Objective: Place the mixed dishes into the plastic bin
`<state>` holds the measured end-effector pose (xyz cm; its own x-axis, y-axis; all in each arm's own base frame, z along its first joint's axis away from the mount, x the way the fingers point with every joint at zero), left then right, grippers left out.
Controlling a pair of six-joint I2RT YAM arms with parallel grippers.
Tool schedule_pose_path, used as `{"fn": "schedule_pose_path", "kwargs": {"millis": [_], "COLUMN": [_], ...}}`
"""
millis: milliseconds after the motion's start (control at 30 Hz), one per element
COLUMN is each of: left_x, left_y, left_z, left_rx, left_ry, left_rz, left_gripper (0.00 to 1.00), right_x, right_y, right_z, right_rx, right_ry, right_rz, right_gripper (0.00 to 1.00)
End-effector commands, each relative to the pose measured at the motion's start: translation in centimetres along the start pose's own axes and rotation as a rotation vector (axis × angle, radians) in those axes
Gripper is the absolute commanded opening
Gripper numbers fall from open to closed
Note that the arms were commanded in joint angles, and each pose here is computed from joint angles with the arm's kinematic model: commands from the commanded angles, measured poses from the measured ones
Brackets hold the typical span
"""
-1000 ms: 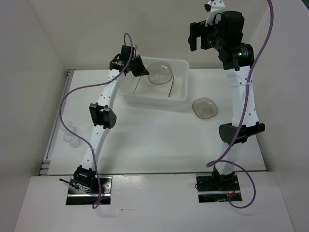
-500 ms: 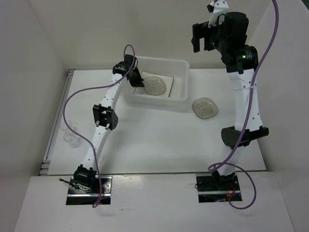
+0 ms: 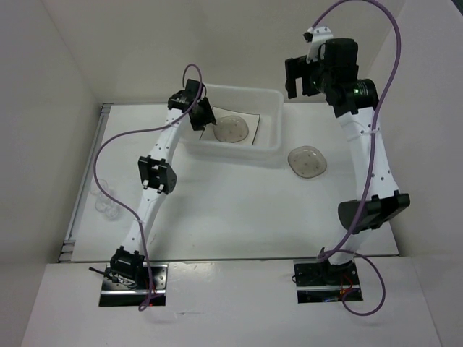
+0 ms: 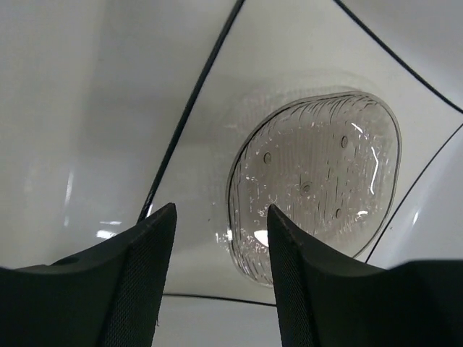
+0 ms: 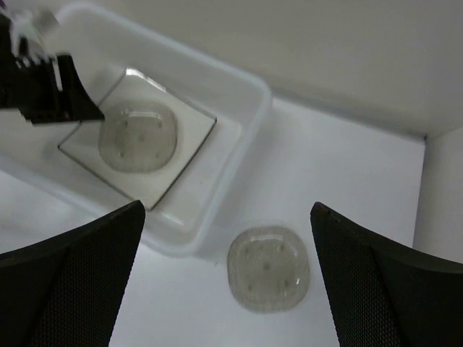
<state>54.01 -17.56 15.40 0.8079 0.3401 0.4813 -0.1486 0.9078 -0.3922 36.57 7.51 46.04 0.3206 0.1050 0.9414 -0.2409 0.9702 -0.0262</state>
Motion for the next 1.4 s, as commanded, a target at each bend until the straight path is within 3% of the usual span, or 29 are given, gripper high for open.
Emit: {"fn": "schedule_pose_path", "kwargs": {"millis": [0, 167, 433, 633, 767, 867, 900, 933, 1000, 1067, 1367], "left_x": [4.0, 4.8, 3.3, 1.8, -2.0, -3.8, -3.8, -5.4, -6.0, -7.4, -8.2], "left_y": [-2.0, -2.7, -3.6, -3.8, -1.5, -0.7, -0.9, 0.8, 1.6, 3.2, 5.5], "left_z": [8.5, 17.6, 25.8, 28.7, 26.1, 27.3, 29.4, 27.8, 29.7, 29.9, 29.9], "left_rx": [0.055, 0.236, 0.307, 0.373, 0.585, 0.592, 0.518, 0.549, 0.467, 0.465, 0.533], "left_ry": [-0.231, -0.392, -0.449, -0.466, -0.346, -0.368, -0.435, -0.373, -0.43, -0.396, -0.344], "left_rz": [-0.046, -0.035, -0.048, -0.062, -0.088, -0.112, -0.085, -0.112, -0.078, -0.071, -0.069], "left_gripper": [0.61, 0.61, 0.63, 0.63, 0.63, 0.63, 0.63, 0.63, 0.63, 0.63, 0.63], "right_x": [-1.3, -8.9, -20.2, -25.5, -27.3, -27.5, -27.9, -28.4, -29.4, -29.8, -32.7], "right_y": [-1.6, -5.4, -10.6, -11.9, -12.1, -12.7, -12.7, -12.7, -12.8, -13.2, -13.0], "right_z": [2.4, 1.2, -3.4, -6.0, -6.9, -7.2, -7.4, -7.6, -8.1, -8.3, -9.2], "right_rx": [-0.042, -0.046, 0.044, -0.052, -0.071, -0.115, -0.114, -0.124, -0.121, -0.14, -0.139], "right_ry": [-0.013, 0.158, 0.355, 0.502, 0.551, 0.547, 0.558, 0.574, 0.603, 0.605, 0.674], "right_rz": [-0.117, -0.204, -0.329, -0.324, -0.347, -0.36, -0.364, -0.375, -0.384, -0.398, -0.437], "right_gripper": [1.0, 1.0, 1.0, 1.0, 1.0, 1.0, 1.0, 1.0, 1.0, 1.0, 1.0]}}
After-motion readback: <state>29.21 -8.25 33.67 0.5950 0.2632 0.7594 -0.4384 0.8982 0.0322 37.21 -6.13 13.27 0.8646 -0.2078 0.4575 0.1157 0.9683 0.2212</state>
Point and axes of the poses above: each gripper's point midway between its finger pads, its own z axis back along the fingers, its own y axis along the line the jaws close on, x = y × z, the point moved 10 cm from there along z, back along the fingers, and after that the axes turned 5 degrees about -z, right-handed, at the moved point
